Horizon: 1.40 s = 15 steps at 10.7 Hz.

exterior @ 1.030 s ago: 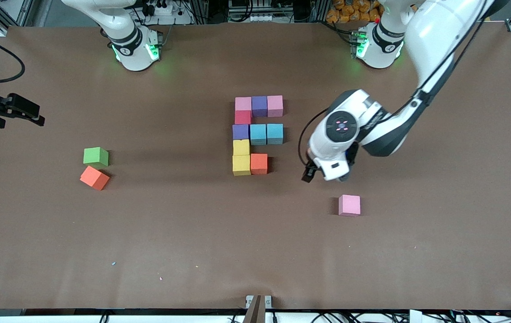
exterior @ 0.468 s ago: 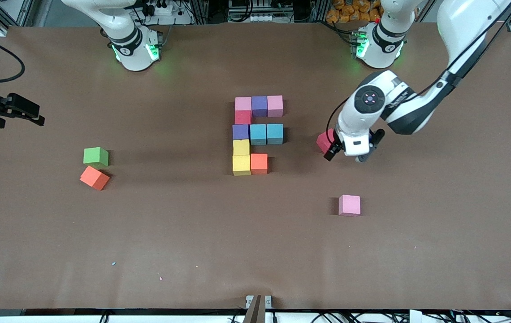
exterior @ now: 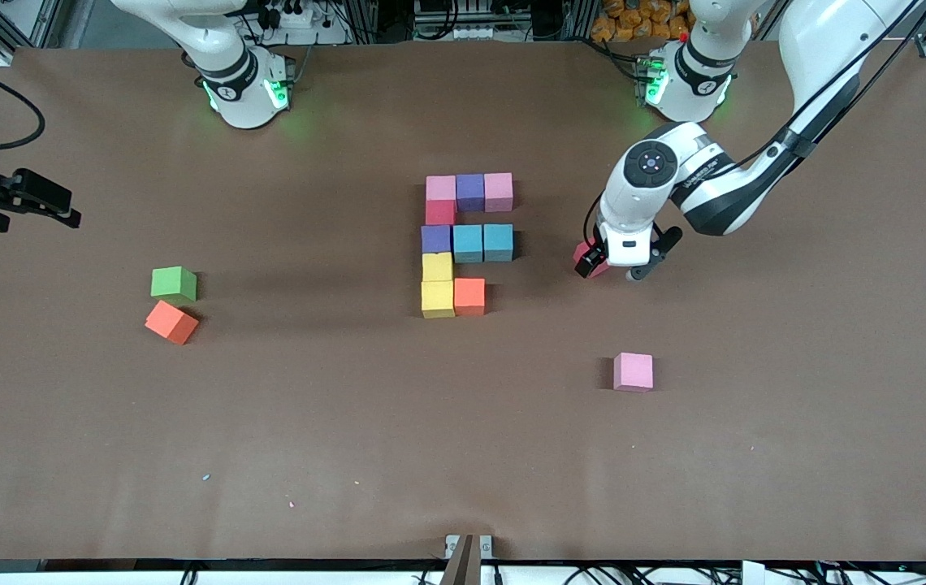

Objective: Arrange 11 blocks into digit 3
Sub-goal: 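Lift the left gripper and grasp the magenta cube beside the shape, then carry the magenta cube with the left gripper toward the orange cube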

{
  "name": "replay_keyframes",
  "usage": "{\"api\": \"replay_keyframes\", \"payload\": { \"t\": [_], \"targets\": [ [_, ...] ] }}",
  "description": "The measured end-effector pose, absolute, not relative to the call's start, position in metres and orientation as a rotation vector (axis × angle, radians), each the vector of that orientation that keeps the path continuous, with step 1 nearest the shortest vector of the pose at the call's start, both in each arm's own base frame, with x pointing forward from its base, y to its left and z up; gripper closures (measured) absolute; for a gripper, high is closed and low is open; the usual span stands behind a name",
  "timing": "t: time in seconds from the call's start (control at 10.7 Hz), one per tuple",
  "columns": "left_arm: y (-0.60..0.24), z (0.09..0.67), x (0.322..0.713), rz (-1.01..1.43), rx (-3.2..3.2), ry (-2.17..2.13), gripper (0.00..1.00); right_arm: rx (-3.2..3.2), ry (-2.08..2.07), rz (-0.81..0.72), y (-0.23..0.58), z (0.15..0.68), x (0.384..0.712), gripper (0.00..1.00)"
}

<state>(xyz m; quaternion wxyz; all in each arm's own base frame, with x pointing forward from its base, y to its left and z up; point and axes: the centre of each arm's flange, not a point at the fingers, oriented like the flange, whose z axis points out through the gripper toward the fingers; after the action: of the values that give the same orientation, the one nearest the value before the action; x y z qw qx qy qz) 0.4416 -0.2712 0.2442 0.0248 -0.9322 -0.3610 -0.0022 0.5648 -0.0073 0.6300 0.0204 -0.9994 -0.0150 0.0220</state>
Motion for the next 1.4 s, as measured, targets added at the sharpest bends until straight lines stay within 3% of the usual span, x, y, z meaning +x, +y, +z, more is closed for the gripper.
{"api": "replay_keyframes", "payload": {
  "t": [0.84, 1.12, 1.4],
  "targets": [
    [-0.274, 0.209, 0.419, 0.008, -2.962, -0.915, 0.01, -3.099, -0.048, 0.074, -0.007, 0.629, 0.565, 0.0],
    [-0.277, 0.206, 0.418, 0.025, -2.947, -0.98, 0.38, -3.099, -0.048, 0.076, -0.007, 0.628, 0.565, 0.0],
    [-0.31, 0.208, 0.432, -0.056, -2.89, -1.148, 0.41, -3.099, -0.049, 0.078, -0.006, 0.628, 0.566, 0.0]
  ]
}}
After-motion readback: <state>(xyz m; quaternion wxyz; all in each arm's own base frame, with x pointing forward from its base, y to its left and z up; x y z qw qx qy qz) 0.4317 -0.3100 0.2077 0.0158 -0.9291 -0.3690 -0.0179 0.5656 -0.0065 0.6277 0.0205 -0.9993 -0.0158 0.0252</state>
